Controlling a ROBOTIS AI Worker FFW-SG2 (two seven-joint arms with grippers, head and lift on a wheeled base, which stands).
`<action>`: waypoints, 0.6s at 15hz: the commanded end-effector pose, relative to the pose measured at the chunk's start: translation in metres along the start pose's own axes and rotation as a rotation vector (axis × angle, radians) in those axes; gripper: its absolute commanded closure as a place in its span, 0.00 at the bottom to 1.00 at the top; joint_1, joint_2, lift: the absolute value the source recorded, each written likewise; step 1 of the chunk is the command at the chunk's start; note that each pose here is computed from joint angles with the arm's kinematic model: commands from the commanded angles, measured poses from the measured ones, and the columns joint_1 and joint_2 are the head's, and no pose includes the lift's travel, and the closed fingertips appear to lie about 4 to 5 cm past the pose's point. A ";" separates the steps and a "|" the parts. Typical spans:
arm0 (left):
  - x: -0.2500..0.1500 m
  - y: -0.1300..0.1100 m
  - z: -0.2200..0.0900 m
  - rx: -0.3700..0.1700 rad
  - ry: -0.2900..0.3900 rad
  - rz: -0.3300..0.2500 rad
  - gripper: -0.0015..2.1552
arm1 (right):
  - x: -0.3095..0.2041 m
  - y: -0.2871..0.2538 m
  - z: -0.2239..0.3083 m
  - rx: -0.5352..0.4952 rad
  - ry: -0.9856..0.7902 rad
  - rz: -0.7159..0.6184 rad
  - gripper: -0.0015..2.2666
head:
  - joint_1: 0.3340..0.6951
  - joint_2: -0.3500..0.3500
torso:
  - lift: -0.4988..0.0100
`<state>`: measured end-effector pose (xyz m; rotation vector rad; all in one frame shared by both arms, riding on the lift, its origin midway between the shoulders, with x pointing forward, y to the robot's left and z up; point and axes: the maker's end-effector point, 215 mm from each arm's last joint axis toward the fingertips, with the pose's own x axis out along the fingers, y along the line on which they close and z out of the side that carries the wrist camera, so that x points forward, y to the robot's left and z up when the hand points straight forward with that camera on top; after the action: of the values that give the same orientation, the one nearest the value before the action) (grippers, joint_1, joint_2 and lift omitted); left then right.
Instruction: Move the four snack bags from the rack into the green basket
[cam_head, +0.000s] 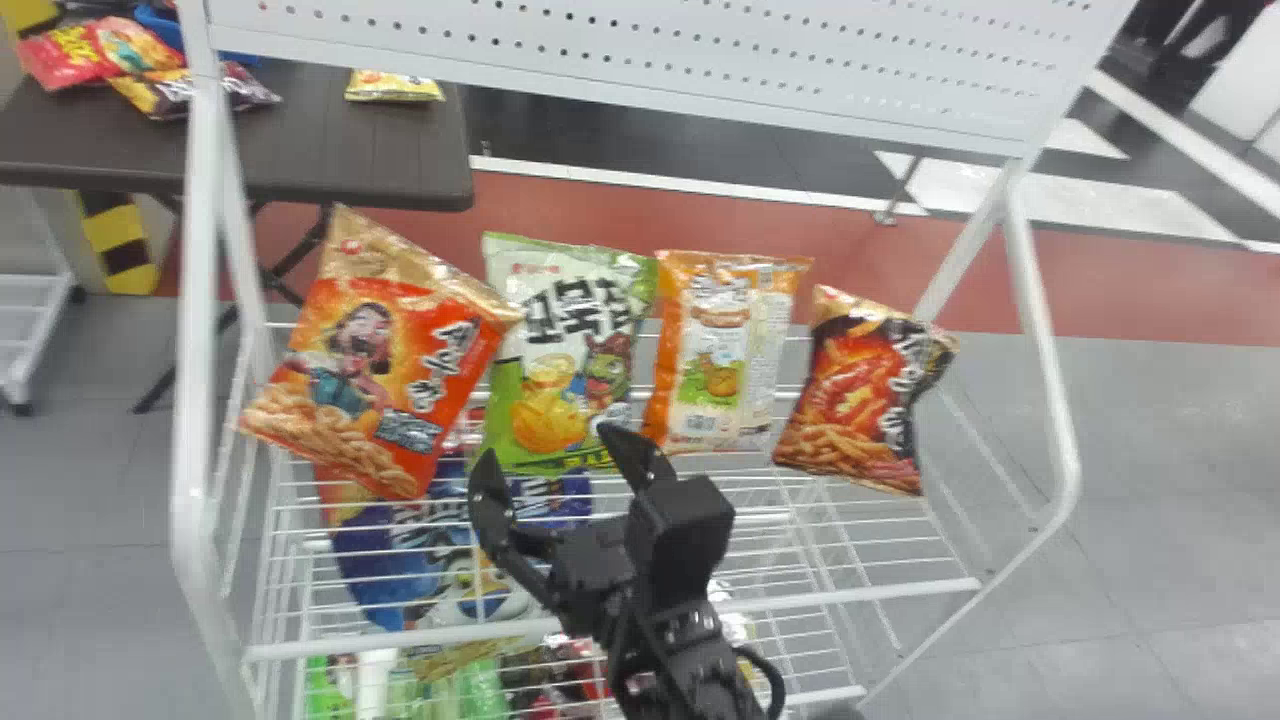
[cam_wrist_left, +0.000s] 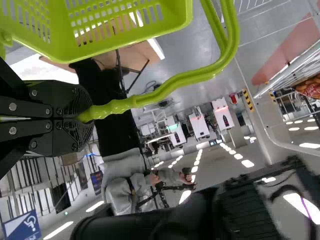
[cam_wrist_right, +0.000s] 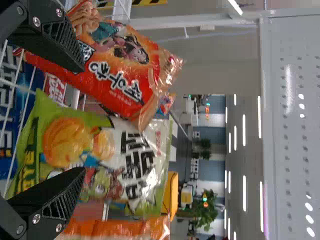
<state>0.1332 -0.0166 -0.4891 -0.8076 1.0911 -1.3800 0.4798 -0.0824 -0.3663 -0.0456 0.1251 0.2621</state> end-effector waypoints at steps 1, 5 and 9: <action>0.001 -0.001 -0.003 0.000 0.016 -0.002 0.86 | 0.044 0.015 -0.002 0.012 0.012 0.047 0.05 | 1.00 0.22 | 0.98; -0.002 0.002 -0.004 -0.002 0.023 0.000 0.86 | 0.084 0.034 0.001 0.037 0.019 0.104 0.06 | 1.00 0.33 | 0.98; -0.005 0.003 0.001 0.005 0.023 0.002 0.86 | 0.106 0.030 0.004 0.035 0.027 0.125 0.10 | 1.00 0.40 | 0.98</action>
<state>0.1331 -0.0116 -0.4919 -0.7918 1.1091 -1.3903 0.5672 -0.0261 -0.3795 -0.0040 0.1609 0.3817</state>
